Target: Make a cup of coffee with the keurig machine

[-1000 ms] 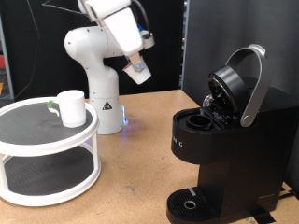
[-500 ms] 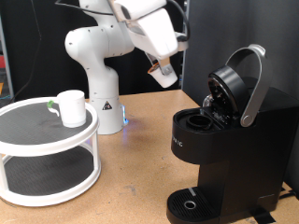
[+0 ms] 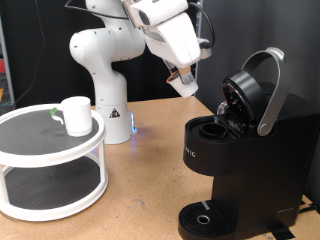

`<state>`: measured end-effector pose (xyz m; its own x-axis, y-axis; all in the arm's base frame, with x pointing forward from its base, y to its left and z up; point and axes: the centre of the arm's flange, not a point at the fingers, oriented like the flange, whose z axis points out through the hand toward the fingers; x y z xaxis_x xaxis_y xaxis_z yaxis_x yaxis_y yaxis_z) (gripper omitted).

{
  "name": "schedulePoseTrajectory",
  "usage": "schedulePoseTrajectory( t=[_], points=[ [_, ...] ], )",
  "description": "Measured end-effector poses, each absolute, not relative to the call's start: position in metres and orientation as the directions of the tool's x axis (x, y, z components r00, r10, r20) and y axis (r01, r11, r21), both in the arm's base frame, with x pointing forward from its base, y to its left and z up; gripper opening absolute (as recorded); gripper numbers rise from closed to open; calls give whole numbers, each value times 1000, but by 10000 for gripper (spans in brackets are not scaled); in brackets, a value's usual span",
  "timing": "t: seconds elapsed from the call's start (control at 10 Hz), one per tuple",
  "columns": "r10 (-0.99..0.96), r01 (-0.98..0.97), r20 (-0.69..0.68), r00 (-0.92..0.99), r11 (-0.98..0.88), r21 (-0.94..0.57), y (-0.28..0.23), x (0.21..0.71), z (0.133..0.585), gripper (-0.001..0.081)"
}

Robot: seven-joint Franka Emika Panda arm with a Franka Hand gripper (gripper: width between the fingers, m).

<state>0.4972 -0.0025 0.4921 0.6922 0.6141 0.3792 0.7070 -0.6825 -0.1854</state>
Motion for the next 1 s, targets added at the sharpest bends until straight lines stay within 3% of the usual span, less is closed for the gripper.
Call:
schedulePoseTrajectory(
  t=[1.0],
  points=[
    [657,731,349,669,-667,-145,47,496,456,416]
  ],
)
